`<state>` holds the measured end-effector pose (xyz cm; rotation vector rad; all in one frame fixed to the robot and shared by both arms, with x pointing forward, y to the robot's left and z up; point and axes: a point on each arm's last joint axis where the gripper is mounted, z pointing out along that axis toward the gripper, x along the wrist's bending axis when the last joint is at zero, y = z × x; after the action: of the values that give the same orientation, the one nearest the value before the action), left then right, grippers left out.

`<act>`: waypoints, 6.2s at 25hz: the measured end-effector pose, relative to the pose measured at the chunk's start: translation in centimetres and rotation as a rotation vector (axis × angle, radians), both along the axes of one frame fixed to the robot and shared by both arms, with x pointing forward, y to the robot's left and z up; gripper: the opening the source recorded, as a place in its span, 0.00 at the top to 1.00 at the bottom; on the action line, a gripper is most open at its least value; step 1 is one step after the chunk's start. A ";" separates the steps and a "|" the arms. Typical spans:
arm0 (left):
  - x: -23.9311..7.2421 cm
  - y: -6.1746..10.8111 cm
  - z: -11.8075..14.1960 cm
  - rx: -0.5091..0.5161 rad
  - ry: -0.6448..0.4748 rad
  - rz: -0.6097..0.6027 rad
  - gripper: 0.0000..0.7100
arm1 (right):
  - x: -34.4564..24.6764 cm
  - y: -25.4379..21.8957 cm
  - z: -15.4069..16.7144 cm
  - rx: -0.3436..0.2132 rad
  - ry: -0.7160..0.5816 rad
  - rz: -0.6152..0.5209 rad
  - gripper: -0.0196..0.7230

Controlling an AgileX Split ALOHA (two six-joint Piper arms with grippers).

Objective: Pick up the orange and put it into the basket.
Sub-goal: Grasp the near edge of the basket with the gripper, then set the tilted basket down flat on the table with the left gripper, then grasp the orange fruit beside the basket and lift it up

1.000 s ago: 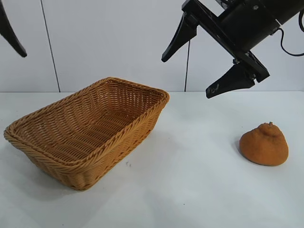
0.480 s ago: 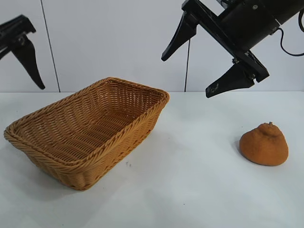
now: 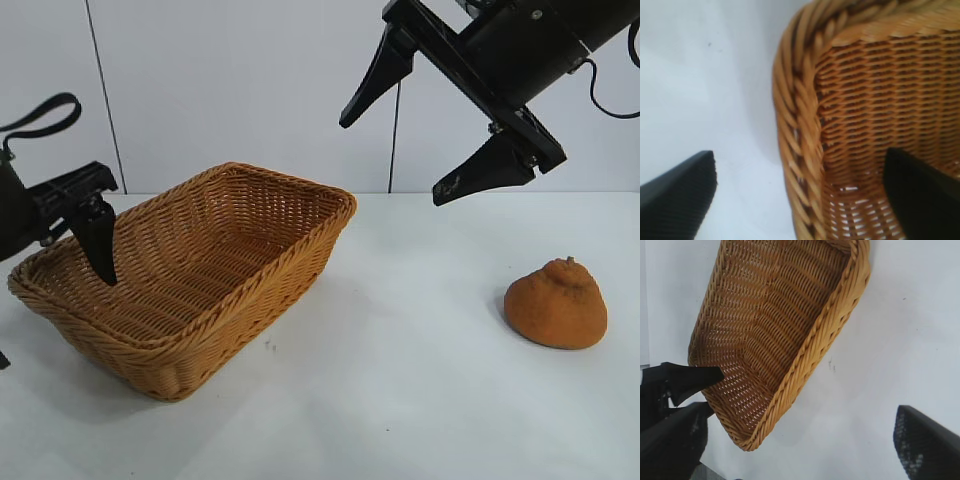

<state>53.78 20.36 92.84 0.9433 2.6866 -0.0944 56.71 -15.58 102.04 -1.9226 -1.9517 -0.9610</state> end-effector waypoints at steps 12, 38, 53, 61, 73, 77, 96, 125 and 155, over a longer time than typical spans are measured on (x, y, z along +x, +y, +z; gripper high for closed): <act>0.9 -0.2 -2.4 -0.001 0.002 0.023 0.49 | 0.0 0.0 0.0 0.000 0.000 0.000 0.04; 8.6 1.0 2.0 -0.094 -0.013 -0.429 0.88 | -0.1 0.0 0.0 0.002 0.009 0.006 0.04; 7.6 -1.3 0.6 -0.070 0.035 -0.759 0.88 | -0.1 0.0 0.0 0.002 0.009 0.006 0.04; 8.3 -2.2 -2.6 -0.050 0.031 -0.779 0.88 | -0.1 0.0 0.0 0.002 0.013 0.010 0.04; 8.5 -2.2 -1.6 -0.047 0.001 -0.785 0.26 | -0.2 0.0 0.0 0.002 0.013 0.011 0.04; 9.0 -2.5 1.3 -0.049 -0.049 -0.803 0.13 | -0.2 0.0 0.0 0.002 0.014 0.012 0.04; 11.0 8.0 12.7 0.309 -0.086 -0.811 0.10 | -0.2 0.0 0.0 0.002 0.017 0.014 0.04; -15.9 8.3 11.9 0.347 -0.104 -0.887 0.10 | -0.2 0.1 0.7 -0.007 0.021 0.055 0.04; -30.5 9.8 12.5 0.638 -0.895 -0.684 0.10 | 2.7 -10.9 4.1 -0.450 0.016 -0.076 0.04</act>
<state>23.29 30.20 105.30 1.5589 1.4918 0.8647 59.39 -26.50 106.17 -2.2375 -2.2468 -0.5493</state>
